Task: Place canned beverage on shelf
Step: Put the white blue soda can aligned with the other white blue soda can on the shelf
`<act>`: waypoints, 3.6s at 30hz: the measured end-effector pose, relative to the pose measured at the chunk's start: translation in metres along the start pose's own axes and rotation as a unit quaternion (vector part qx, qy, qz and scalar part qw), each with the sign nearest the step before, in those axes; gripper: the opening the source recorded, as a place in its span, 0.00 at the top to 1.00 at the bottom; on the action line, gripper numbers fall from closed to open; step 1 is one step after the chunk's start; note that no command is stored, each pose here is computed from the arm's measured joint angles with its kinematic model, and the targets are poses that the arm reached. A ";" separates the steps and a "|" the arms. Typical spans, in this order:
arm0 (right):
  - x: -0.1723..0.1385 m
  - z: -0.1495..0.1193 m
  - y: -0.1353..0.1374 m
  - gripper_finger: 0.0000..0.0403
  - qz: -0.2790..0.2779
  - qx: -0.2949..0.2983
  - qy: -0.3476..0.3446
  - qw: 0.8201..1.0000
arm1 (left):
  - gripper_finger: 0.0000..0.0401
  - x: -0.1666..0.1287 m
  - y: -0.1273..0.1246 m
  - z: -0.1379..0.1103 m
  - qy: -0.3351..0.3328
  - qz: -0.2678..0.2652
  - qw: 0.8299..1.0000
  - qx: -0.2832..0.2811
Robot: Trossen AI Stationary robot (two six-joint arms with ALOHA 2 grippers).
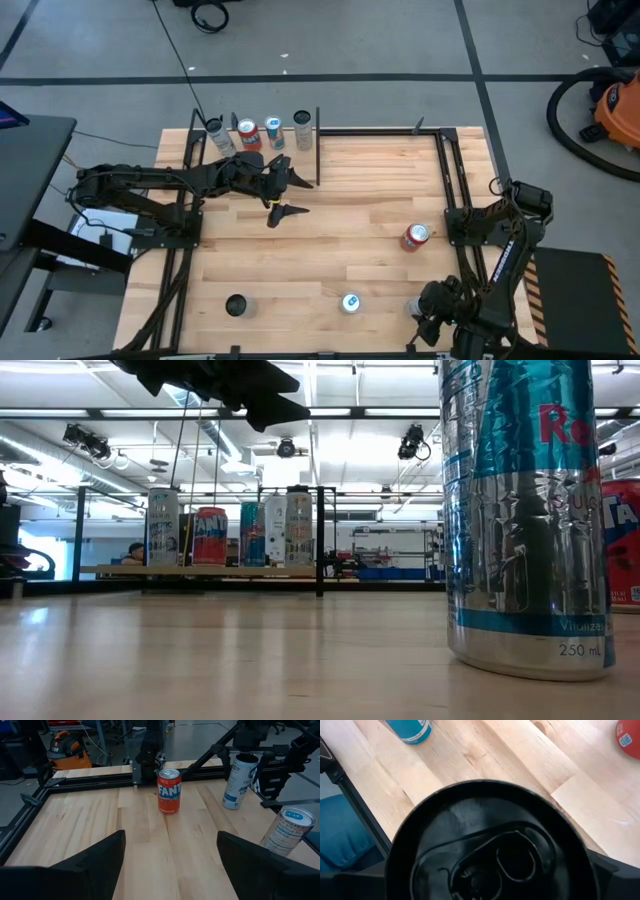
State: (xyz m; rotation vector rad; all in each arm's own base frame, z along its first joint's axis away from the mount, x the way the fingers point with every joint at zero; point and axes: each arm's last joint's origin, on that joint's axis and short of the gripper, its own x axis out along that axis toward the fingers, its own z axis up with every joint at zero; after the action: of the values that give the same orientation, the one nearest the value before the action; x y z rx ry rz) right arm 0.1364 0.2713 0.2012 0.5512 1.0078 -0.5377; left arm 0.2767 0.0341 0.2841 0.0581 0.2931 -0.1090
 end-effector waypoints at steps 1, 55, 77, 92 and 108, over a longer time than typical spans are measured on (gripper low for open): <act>0.000 0.000 0.000 0.13 0.000 0.000 0.000 1.000 | 0.21 0.000 0.000 0.000 0.000 0.000 1.000 0.000; 0.084 0.299 -0.050 0.32 0.059 -0.193 -0.044 0.978 | 0.21 -0.009 0.033 -0.007 0.018 0.068 0.997 -0.025; 0.113 0.310 -0.062 0.32 0.080 -0.244 0.006 0.966 | 0.21 -0.006 0.022 -0.008 0.028 0.049 0.997 -0.060; 0.124 0.307 -0.054 0.29 0.095 -0.262 0.009 0.960 | 0.21 -0.006 0.021 -0.008 0.029 0.047 0.998 -0.042; 0.125 0.309 -0.052 0.19 0.114 -0.273 0.002 0.955 | 0.21 -0.006 0.021 -0.008 0.028 0.047 0.998 -0.041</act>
State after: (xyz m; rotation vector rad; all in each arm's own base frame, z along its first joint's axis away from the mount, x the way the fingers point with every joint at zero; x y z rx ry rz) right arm 0.3502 0.0112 0.2120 0.1674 1.0266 -0.0392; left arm 0.2713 0.0565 0.2792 -0.0073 0.3504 -0.0019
